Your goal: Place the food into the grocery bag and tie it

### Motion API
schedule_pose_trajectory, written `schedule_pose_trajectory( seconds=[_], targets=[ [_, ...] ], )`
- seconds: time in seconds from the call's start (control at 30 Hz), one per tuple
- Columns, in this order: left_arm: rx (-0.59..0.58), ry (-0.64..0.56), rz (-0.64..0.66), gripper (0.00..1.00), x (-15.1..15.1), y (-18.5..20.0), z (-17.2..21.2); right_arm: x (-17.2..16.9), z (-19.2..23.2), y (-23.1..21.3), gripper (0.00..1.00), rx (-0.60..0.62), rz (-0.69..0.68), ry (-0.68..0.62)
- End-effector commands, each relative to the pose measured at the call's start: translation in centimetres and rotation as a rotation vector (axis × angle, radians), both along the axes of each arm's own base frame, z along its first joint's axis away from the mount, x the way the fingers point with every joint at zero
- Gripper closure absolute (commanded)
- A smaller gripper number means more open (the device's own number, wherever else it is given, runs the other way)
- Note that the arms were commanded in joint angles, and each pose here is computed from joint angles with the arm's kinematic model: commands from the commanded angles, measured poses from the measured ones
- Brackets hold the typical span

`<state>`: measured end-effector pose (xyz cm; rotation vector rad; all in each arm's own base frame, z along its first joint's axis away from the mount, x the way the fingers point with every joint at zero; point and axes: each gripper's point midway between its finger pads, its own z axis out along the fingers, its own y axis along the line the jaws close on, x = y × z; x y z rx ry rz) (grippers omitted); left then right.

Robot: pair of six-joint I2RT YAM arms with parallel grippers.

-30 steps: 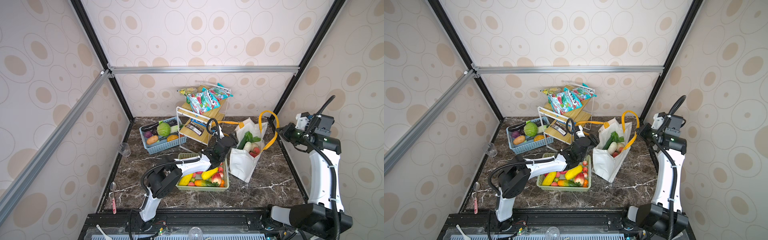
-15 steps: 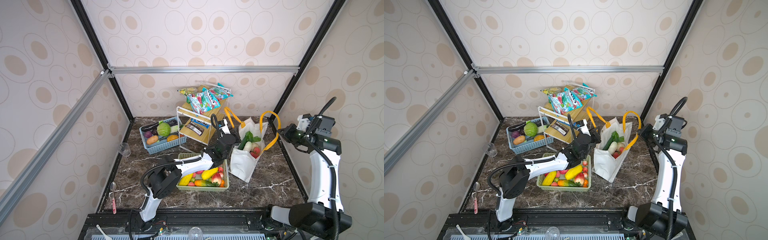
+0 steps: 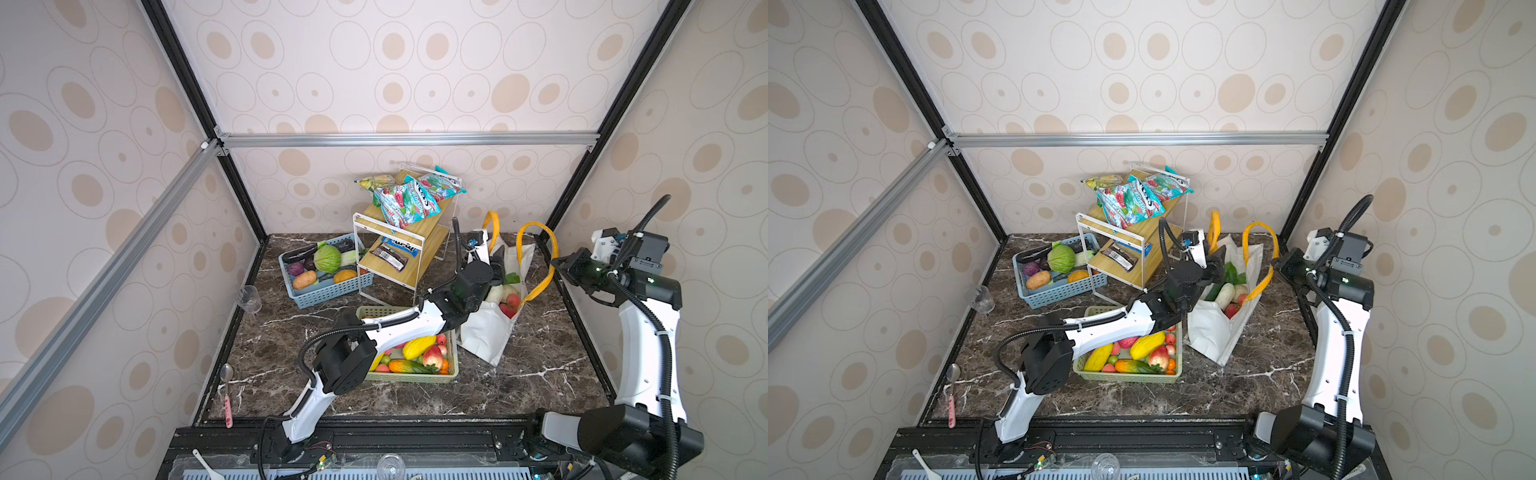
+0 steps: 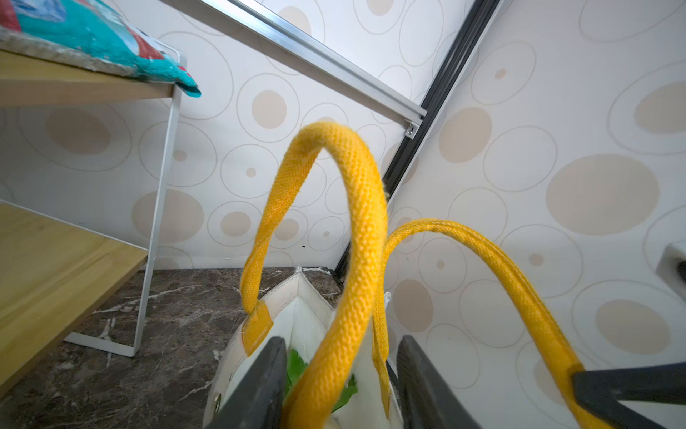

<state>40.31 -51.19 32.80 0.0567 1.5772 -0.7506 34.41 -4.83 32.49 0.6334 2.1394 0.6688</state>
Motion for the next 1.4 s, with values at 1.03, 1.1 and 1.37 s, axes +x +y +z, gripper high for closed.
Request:
schedule_pose_trajectory(
  seconds=[1.03, 1.1, 1.37],
  targets=[
    [0.248, -0.325, -0.316, 0.68, -3.0, -0.5, 8.4, -0.6, 1.1, 9.2, 0.94, 0.165, 0.373, -0.155],
    [0.258, -0.326, -0.331, 0.67, -2.8, -0.1, 8.5, -0.6, 0.6, 9.7, 0.93, 0.163, 0.397, -0.155],
    [0.202, -0.245, -0.544, 0.6, 0.2, -0.2, 7.1, -0.6, 0.7, 11.7, 0.9, 0.147, 0.513, -0.276]
  ],
)
